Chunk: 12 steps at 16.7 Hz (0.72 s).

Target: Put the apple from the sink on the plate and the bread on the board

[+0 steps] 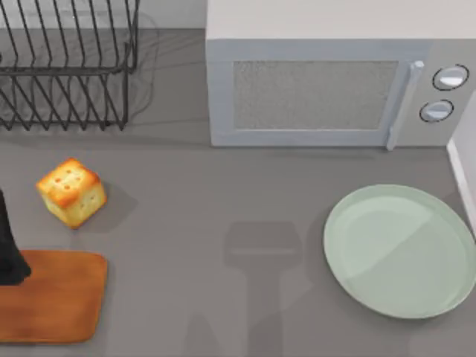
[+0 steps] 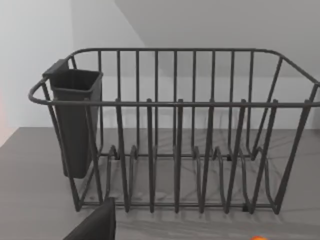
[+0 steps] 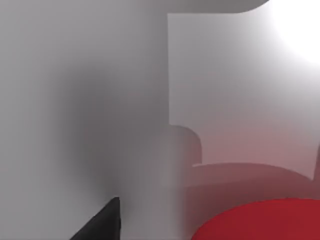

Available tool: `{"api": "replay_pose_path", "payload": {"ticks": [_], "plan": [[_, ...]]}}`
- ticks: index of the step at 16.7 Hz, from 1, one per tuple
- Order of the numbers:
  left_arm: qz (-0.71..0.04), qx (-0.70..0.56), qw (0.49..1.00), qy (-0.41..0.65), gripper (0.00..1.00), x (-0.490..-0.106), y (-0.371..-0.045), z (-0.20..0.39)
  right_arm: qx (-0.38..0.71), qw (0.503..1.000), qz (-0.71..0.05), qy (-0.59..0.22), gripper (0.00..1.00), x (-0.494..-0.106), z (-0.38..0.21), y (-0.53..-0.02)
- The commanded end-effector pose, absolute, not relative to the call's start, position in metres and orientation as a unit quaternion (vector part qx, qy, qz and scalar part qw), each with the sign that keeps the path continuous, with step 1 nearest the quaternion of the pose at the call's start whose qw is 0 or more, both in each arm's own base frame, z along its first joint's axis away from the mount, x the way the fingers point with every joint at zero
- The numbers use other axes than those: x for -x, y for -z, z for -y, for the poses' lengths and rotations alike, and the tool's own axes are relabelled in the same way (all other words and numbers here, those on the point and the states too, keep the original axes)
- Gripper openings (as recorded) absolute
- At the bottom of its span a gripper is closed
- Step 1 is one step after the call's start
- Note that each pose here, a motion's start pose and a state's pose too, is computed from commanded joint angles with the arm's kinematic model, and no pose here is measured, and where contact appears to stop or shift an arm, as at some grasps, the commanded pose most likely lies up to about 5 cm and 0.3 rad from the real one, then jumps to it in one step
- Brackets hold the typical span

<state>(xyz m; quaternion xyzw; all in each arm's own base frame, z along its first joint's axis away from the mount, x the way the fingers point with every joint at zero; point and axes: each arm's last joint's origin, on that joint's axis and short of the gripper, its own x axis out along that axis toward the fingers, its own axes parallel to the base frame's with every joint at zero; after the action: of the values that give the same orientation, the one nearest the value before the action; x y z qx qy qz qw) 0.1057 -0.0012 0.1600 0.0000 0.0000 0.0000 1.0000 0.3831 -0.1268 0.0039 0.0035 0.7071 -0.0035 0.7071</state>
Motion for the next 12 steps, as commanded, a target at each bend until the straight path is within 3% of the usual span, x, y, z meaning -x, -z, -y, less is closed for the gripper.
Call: {"api": "replay_pose_path", "payload": {"ticks": [12], "plan": [[0.0, 0.0, 1.0, 0.0, 1.0, -0.1057, -0.16, 0.0012, -0.004, 0.707, -0.707, 0.004, 0.02, -0.3831, 0.1268, -0.0039]]}}
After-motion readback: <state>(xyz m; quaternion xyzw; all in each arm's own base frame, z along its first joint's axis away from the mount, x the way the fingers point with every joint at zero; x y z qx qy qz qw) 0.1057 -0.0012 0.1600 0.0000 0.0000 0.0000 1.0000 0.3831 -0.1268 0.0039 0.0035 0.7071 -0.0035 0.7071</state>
